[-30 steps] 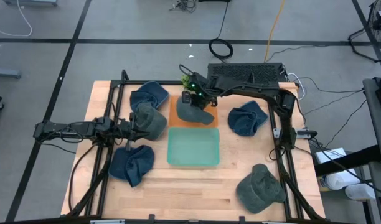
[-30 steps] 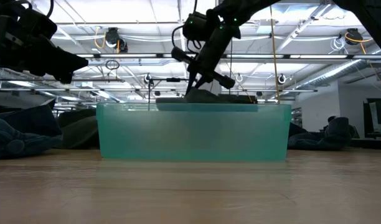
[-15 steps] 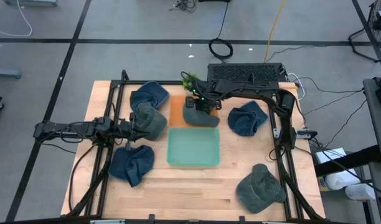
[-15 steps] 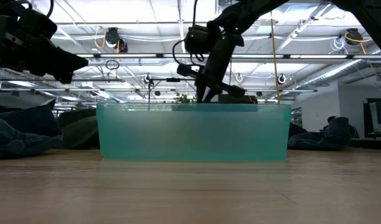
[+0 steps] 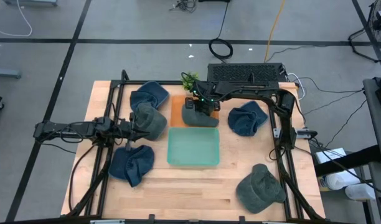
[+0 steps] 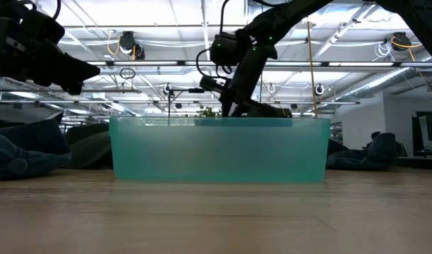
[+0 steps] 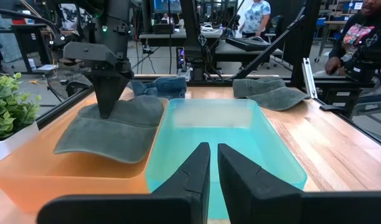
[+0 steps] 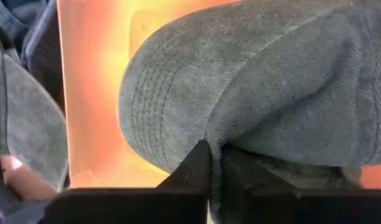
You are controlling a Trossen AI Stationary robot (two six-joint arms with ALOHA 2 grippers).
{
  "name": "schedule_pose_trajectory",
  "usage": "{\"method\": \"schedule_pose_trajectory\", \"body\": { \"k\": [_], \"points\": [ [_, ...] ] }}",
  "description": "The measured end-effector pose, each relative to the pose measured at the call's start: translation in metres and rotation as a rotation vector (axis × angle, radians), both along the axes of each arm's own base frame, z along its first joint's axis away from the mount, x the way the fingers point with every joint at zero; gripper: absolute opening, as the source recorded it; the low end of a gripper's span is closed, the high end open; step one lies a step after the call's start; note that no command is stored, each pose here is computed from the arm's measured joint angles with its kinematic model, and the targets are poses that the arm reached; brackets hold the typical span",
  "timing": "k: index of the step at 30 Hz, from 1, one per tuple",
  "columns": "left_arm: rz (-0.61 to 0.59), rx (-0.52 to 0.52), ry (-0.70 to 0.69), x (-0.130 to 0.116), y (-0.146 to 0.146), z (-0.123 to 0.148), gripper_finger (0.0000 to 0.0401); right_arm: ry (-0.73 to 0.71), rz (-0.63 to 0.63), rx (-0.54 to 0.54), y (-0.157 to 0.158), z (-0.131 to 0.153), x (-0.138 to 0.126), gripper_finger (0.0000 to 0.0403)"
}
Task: Pick & Place hat
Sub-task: Put the top right gray cap into the orange bin, then put the right gray cap into the orange bin
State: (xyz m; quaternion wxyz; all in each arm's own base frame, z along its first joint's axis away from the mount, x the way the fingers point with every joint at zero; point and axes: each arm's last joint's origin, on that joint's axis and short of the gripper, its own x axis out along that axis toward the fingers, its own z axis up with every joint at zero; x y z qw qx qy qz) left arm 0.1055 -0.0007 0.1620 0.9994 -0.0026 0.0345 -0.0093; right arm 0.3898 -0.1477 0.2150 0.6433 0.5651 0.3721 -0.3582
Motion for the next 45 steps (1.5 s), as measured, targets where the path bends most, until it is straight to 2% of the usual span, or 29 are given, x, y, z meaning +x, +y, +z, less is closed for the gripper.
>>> {"method": "schedule_pose_trajectory", "body": {
  "k": [6,18,23,27,33,41,45],
  "points": [
    [0.000,0.000,0.000,0.000,0.000,0.000,0.0037,0.005,0.010,0.006,0.001,0.000,-0.001,0.0076],
    [0.000,0.000,0.000,0.000,0.000,0.000,0.0037,-0.002,0.026,0.020,0.001,0.000,0.000,0.0273],
    [0.000,0.000,0.000,0.000,0.000,0.000,0.0037,-0.003,0.029,0.019,0.001,0.000,0.000,0.0330],
    [0.000,0.000,0.000,0.000,0.000,0.000,0.0037,-0.009,0.034,0.013,0.001,0.000,0.000,0.0348],
    [0.000,0.000,0.000,0.000,0.000,0.000,0.0037,-0.010,0.074,-0.007,0.005,0.003,0.002,0.0341],
    [0.000,0.000,0.000,0.000,0.000,0.000,0.0037,-0.037,0.169,-0.062,0.010,0.029,-0.001,0.0327],
    [0.000,0.000,0.000,0.000,0.000,0.000,0.0037,-0.041,0.260,-0.071,0.014,0.045,-0.002,0.0327]
  ]
}}
